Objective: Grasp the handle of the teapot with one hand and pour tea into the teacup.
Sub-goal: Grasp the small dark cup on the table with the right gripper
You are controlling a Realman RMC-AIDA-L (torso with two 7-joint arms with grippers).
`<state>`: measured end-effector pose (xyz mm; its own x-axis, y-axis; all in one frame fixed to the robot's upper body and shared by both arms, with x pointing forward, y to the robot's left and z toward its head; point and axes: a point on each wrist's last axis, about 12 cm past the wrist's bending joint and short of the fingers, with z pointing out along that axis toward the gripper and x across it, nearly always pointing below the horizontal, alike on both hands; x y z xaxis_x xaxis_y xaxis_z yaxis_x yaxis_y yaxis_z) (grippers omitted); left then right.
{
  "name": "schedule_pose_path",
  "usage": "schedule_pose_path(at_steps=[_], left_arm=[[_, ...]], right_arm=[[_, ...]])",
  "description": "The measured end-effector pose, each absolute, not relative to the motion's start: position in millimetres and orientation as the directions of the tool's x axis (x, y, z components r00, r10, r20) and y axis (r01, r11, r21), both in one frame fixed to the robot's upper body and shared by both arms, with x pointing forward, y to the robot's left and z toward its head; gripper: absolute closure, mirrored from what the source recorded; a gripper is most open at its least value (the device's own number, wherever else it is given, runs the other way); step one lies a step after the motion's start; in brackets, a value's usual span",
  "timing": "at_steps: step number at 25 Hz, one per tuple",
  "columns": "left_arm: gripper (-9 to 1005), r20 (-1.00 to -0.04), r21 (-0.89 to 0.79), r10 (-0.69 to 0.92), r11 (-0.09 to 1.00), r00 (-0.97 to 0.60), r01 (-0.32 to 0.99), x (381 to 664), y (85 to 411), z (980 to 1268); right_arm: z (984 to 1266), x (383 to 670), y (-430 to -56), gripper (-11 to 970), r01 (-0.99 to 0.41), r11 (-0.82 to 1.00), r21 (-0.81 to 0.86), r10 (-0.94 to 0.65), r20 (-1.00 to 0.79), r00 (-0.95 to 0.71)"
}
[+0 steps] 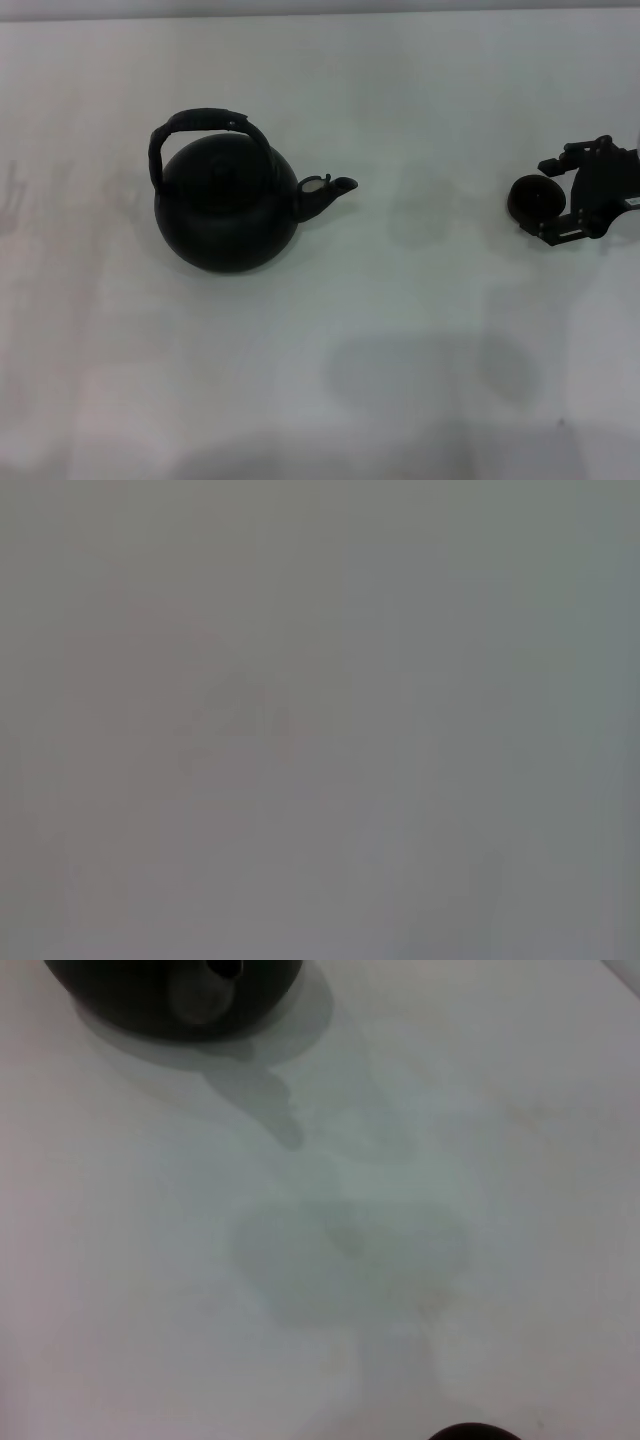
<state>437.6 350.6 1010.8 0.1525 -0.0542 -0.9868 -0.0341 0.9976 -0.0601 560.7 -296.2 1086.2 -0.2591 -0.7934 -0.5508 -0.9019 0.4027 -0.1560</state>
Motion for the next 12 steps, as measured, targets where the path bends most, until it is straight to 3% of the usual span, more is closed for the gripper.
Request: schedule_pose_path(at_steps=[12], left_arm=[[234, -0.987, -0.061, -0.055, 0.997, 0.149, -0.037, 435.6, 350.5, 1009.8]], right_arm=[[1079.2, 560.8, -292.2, 125, -0.905, 0.393, -0.166, -0.809, -0.530, -0.254]])
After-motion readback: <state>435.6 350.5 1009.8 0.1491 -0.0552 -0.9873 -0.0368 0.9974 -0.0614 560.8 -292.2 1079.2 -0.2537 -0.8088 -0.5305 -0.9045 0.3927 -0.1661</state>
